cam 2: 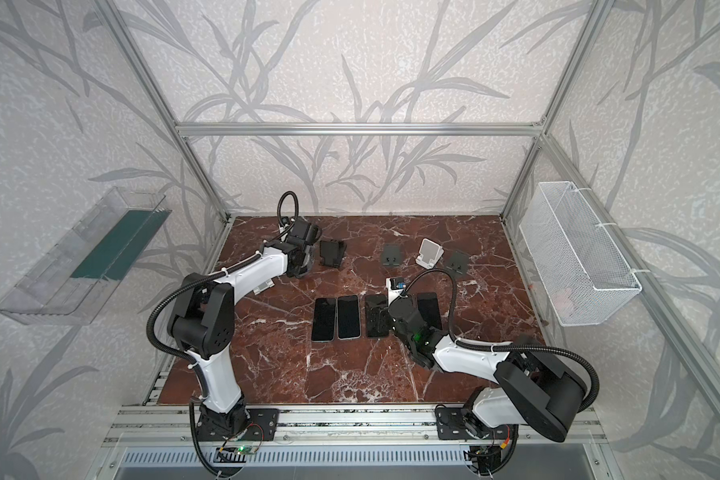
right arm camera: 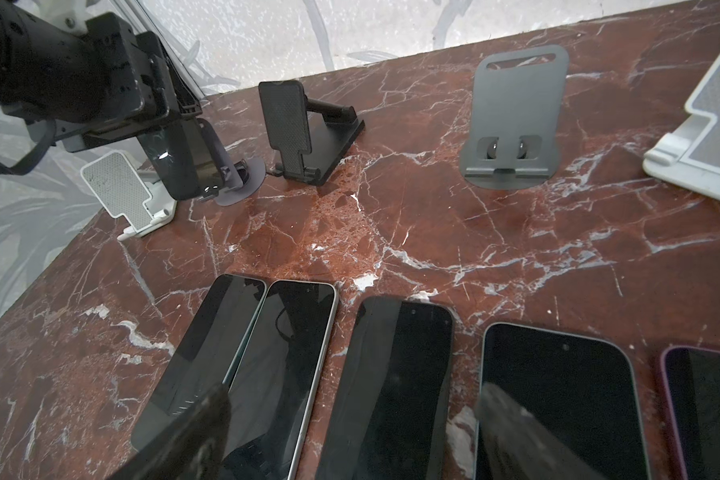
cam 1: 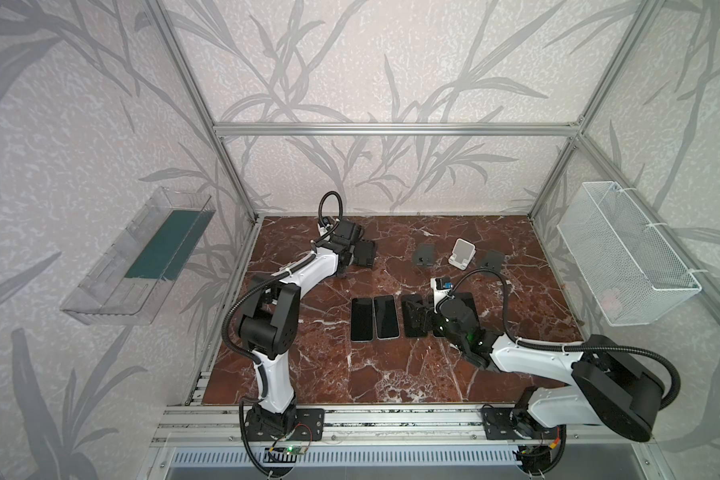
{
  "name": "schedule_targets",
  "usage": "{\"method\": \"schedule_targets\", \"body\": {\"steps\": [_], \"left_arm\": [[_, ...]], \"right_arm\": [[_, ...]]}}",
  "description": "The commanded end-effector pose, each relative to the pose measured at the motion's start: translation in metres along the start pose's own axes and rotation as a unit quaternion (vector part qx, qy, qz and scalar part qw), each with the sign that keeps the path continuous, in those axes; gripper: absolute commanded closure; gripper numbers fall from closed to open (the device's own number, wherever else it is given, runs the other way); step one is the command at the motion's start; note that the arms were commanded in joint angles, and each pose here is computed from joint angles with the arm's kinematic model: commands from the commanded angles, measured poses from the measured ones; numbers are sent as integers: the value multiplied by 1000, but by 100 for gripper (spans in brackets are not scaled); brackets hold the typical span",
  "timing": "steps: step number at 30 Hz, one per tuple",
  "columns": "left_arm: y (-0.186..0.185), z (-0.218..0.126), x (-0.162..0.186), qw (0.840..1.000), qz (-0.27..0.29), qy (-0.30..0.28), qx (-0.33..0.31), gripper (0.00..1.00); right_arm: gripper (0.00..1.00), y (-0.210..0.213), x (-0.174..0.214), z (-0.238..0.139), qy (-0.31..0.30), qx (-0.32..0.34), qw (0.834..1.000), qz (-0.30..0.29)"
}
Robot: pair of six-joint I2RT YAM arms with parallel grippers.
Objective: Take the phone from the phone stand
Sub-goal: 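Lift the dark phone off its stand and carry it toward the robot, then lower the dark phone flat beside the phone row, open left gripper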
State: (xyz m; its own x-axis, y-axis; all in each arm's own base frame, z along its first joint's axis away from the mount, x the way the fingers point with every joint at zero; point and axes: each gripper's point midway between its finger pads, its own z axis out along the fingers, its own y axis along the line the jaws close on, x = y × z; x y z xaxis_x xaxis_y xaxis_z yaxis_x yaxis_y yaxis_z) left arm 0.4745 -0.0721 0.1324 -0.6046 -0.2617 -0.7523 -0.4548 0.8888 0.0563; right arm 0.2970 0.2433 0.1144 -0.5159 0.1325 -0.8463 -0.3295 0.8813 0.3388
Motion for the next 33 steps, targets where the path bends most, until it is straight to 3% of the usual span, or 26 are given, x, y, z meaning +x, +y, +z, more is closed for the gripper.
{"method": "schedule_targets", "body": {"steps": [1, 10, 16, 23, 26, 33], "left_arm": [[-3, -26, -30, 999, -13, -41, 32, 42], [4, -49, -30, 997, 0, -44, 65, 42], [18, -74, -6, 993, 26, -15, 111, 41], [34, -93, 55, 982, 76, 84, 154, 41], [32, -97, 85, 967, 109, 133, 187, 41], [36, -91, 131, 943, 150, 231, 187, 41]], "right_arm": [[8, 1, -4, 3, -5, -2, 1000, 5], [8, -1, -6, 0, -11, 3, 1000, 4], [8, 0, -7, -1, -13, 1, 1000, 7], [8, 1, -5, 0, -10, -2, 1000, 10], [8, 1, -4, 0, -8, -2, 1000, 11], [8, 1, -3, 1, -6, -4, 1000, 13]]}}
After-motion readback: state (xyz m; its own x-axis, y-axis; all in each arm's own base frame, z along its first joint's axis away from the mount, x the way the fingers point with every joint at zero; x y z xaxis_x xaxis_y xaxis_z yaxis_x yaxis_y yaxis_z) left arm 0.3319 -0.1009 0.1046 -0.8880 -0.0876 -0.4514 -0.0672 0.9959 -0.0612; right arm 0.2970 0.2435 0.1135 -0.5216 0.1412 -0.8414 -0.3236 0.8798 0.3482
